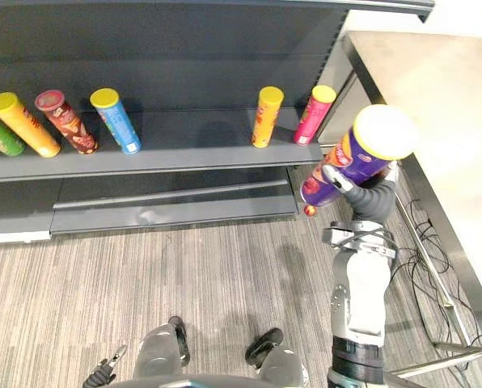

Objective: Put the gum and the chips on the shelf.

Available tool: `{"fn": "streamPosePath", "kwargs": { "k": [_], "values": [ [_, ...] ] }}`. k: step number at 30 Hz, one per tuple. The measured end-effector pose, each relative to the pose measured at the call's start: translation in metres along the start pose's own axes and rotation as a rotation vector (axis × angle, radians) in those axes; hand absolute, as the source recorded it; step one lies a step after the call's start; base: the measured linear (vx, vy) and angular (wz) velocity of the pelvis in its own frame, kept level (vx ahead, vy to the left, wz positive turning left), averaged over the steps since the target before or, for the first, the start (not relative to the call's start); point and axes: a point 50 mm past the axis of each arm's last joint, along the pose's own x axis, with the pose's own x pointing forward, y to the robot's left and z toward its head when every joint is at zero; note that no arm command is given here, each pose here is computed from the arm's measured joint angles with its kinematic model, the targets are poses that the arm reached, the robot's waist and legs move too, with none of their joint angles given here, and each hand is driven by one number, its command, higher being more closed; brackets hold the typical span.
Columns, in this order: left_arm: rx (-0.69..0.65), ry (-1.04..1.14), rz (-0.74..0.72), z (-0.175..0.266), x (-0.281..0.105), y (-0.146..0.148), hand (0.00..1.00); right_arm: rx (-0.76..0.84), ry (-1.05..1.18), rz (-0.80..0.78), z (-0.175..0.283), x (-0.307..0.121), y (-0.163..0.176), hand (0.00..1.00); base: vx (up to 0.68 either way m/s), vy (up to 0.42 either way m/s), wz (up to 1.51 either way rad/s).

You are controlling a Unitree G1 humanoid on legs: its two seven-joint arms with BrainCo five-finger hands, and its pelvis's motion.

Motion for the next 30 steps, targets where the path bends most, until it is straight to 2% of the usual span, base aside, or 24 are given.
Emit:
{"fn": "streamPosePath", "kwargs": {
  "k": [4, 5, 9, 16, 22, 26, 30],
  "values": [
    [0.065, -0.006, -0.034, 0.001, 0.000, -0.007, 0.00, 0.004, 0.013, 0.059, -0.002, -0.001, 0.008, 1.00, 0.10, 0.157, 1.22],
    [0.103, -0.003, -0.017, 0.003, 0.001, -0.001, 0.00, 0.024, 0.024, 0.127, -0.005, -0.003, 0.019, 1.00, 0.26, -0.065, 2.27],
    [0.114, -0.002, -0.013, 0.002, 0.001, -0.001, 0.00, 0.042, 0.028, 0.168, -0.006, -0.003, 0.027, 1.00, 0.23, -0.126, 0.92],
    [0.084, 0.057, -0.011, -0.016, -0.003, -0.004, 0.00, 0.092, 0.082, 0.129, -0.011, -0.020, 0.018, 1.00, 0.10, -0.123, 0.44],
    [0.061, 0.051, -0.001, -0.013, -0.002, -0.004, 0.00, 0.089, 0.110, 0.121, -0.011, -0.034, 0.012, 1.00, 0.01, -0.160, 0.70],
    [0.107, 0.062, -0.006, -0.016, -0.002, -0.007, 0.00, 0.080, 0.119, 0.087, -0.012, -0.037, 0.009, 1.00, 0.07, 0.024, 0.48],
    [0.169, 0.060, -0.017, -0.015, -0.001, -0.009, 0.00, 0.113, 0.148, 0.105, -0.018, -0.043, 0.021, 1.00, 0.02, 0.064, -0.05]
  ]
}}
